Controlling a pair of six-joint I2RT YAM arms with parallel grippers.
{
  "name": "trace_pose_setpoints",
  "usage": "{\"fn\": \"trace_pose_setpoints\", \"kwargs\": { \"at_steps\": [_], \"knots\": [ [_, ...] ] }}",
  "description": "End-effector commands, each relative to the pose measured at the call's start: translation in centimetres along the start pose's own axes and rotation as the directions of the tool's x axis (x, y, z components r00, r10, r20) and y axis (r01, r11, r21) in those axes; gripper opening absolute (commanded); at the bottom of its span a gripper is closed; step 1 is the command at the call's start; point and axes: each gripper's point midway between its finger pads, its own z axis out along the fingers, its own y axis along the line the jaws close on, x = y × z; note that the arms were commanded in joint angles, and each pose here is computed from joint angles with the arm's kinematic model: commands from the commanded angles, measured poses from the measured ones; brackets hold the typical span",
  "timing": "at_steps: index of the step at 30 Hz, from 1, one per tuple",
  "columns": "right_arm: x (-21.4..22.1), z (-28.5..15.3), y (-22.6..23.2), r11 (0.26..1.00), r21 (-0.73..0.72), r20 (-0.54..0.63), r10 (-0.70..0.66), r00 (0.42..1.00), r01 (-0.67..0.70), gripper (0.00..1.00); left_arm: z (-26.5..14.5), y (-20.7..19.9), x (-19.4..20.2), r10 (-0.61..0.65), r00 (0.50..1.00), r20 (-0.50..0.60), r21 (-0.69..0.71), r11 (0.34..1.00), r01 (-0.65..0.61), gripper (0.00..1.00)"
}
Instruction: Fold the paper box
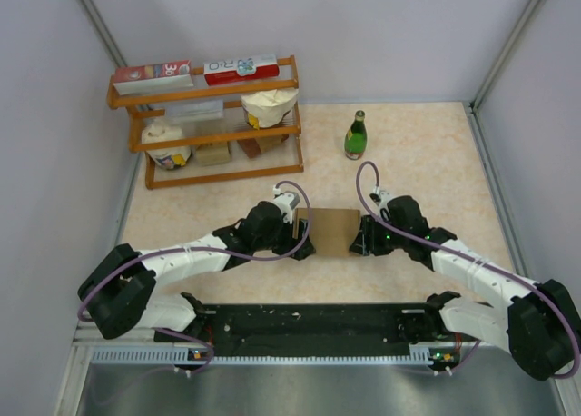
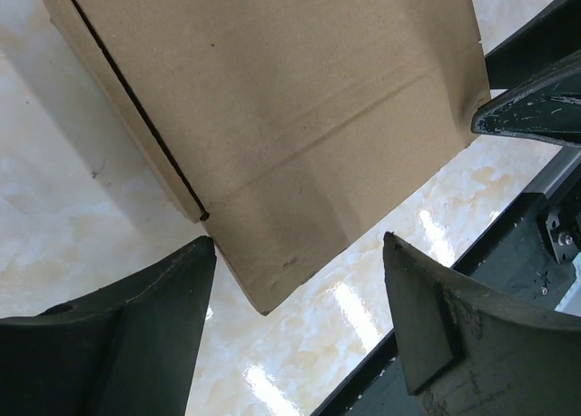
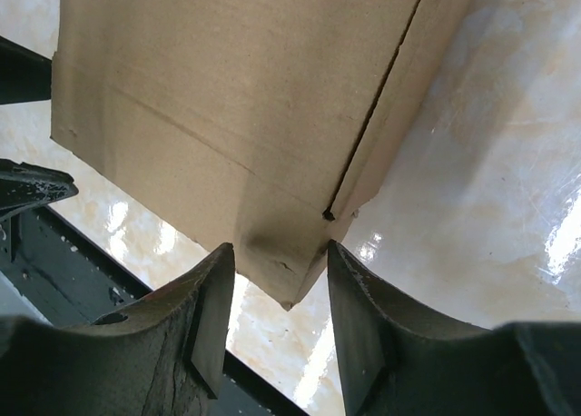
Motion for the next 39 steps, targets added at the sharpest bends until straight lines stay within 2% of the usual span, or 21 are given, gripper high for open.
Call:
{"fn": "trace_pose_setpoints", "kwargs": {
  "at_steps": [1,19,32,39],
  "knots": [
    [-1.1,-0.2,0.6,1.000,-0.025,0.044,-0.005,0.999,0.006,0.44,0.1,-0.7,-1.0,0.022,0.999,0.034,0.022,1.000,-0.023,0.78],
    [-1.3,0.6,-0.4,1.000,0.013,0.057,-0.009,0.998,0.009,0.39,1.0,1.7,0.3,0.067,0.998,-0.003,-0.065,0.996,-0.067,0.76],
    [-1.0,0.8,-0.5,1.000,0.014,0.049,-0.010,0.999,0.009,0.35,1.3,1.0,0.6,0.054,0.999,0.007,-0.014,0.998,-0.054,0.74],
    [-1.0,0.8,-0.6,1.000,0.014,0.053,-0.009,0.999,0.009,0.32,1.5,0.6,0.4,0.057,0.998,0.013,0.012,0.998,-0.057,0.68]
  ]
}}
